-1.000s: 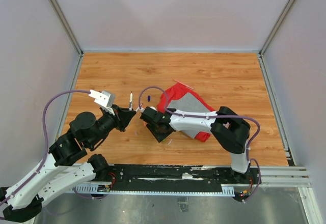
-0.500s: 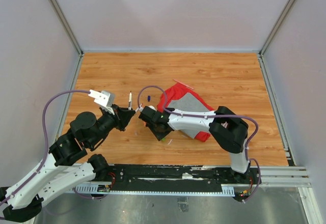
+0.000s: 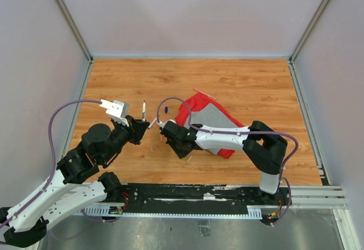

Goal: Insert the pens into the pen caps
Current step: Insert the pen cap onto the pen.

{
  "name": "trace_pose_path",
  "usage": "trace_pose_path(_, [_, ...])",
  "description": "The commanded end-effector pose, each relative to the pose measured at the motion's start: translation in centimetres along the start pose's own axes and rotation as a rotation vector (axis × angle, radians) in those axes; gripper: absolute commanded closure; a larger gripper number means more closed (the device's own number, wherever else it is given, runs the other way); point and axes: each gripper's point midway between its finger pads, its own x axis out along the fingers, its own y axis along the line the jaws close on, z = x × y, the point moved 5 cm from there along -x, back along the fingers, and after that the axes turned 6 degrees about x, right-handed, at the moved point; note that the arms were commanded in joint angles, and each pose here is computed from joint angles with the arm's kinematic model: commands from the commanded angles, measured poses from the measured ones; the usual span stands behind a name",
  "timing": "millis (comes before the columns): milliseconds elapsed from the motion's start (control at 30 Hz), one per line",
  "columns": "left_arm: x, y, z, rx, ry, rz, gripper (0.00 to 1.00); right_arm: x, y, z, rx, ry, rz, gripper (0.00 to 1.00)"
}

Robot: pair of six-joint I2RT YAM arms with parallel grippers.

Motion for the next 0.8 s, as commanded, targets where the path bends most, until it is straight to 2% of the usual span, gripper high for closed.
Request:
trace_pose_path(0, [0.3,0.2,-0.2,-0.002,0.003,0.02,1.0,-2.1,1.2,0.3,-0.035,-0.095,0.136,0.99])
trace_pose_path(367, [2.1,-1.1,-0.8,0.031,0.06,-0.035,0.99,-9.3,-0.9,1.3,0.002,-0.397,0.364,0.99])
trace_pose_path(600, [3.4,-2.5,-1.5,-0.008,0.088,-0.1,0.99,-13.4,-4.8,1.6,0.162,-0.65,0.431,0.99])
trace_pose_path(767, [4.1,-4.7,-2.5,-0.016,0.097,-0.217,0.99,-16.5,-7.4,1.9,0.314,-0.873,0.459,0.98])
